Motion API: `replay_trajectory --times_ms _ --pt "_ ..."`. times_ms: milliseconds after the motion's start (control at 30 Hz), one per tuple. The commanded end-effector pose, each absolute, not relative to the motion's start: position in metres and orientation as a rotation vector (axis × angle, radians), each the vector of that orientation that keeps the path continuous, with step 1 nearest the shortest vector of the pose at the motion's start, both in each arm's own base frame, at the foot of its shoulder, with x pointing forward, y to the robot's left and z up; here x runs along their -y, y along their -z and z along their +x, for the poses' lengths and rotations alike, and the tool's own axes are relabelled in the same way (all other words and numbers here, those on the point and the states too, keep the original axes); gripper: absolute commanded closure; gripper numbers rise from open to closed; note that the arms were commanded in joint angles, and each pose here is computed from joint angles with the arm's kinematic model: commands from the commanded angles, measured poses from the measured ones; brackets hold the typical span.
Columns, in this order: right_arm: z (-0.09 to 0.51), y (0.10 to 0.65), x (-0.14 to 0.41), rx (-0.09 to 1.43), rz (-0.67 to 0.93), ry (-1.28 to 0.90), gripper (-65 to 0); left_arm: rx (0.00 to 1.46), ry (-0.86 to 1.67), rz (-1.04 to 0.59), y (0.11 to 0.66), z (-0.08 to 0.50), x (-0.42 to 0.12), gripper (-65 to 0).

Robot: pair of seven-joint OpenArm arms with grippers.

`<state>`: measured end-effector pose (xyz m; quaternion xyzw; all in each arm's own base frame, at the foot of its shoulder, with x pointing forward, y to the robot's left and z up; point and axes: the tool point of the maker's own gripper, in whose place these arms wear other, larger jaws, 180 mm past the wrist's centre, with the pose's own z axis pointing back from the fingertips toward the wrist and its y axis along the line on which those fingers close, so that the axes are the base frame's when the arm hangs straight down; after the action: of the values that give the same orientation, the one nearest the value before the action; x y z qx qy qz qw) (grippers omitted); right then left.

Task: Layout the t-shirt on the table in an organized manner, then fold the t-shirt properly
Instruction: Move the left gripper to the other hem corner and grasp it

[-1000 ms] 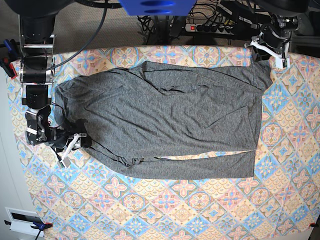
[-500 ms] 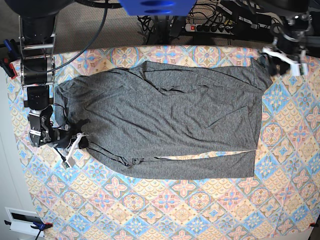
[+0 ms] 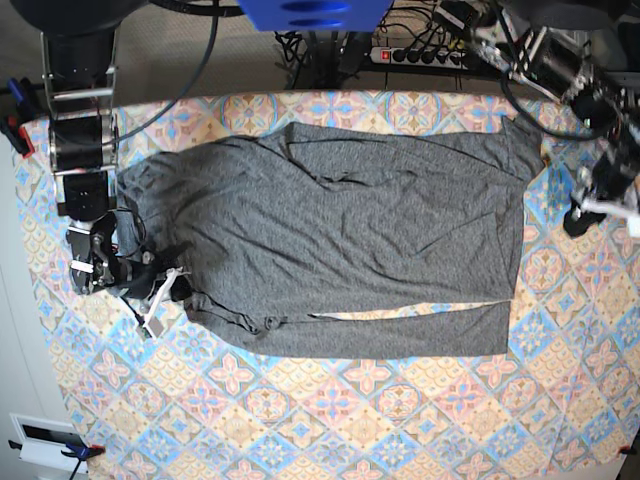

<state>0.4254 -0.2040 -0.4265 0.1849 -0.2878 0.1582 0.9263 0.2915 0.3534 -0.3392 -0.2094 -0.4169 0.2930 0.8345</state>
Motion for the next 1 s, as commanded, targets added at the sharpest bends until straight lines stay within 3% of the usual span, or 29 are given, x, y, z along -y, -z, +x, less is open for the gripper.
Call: replay_trajectory --times_ms 0,133,333,500,767,967 --pt "0.427 0.423 0.207 0.574 0.361 -0.351 0.0 0.922 -0.627 -0.503 0.330 0.311 -0.351 -20.9" --pt "0.427 0.423 0.206 0.574 0.363 -0.351 0.0 0.929 -0.689 -0.626 0.338 0.352 -0.338 -20.9" --pt "0.427 0.423 0.206 0.575 0.363 -0.351 0.0 0.932 -0.629 -0.600 0.343 0.395 -0.326 -20.9" --pt "0.427 0.423 0.206 0.575 0.363 -0.351 0.0 0.893 -0.841 -0.534 0.382 0.386 -0.361 -20.9" --pt "0.427 0.423 0.206 0.575 0.363 -0.351 0.0 0.832 -0.964 -0.474 0.416 0.361 -0.393 -21.4" --pt "0.427 0.423 0.206 0.575 0.363 -0.351 0.0 0.702 -0.717 -0.303 0.419 0.372 -0.383 -21.4"
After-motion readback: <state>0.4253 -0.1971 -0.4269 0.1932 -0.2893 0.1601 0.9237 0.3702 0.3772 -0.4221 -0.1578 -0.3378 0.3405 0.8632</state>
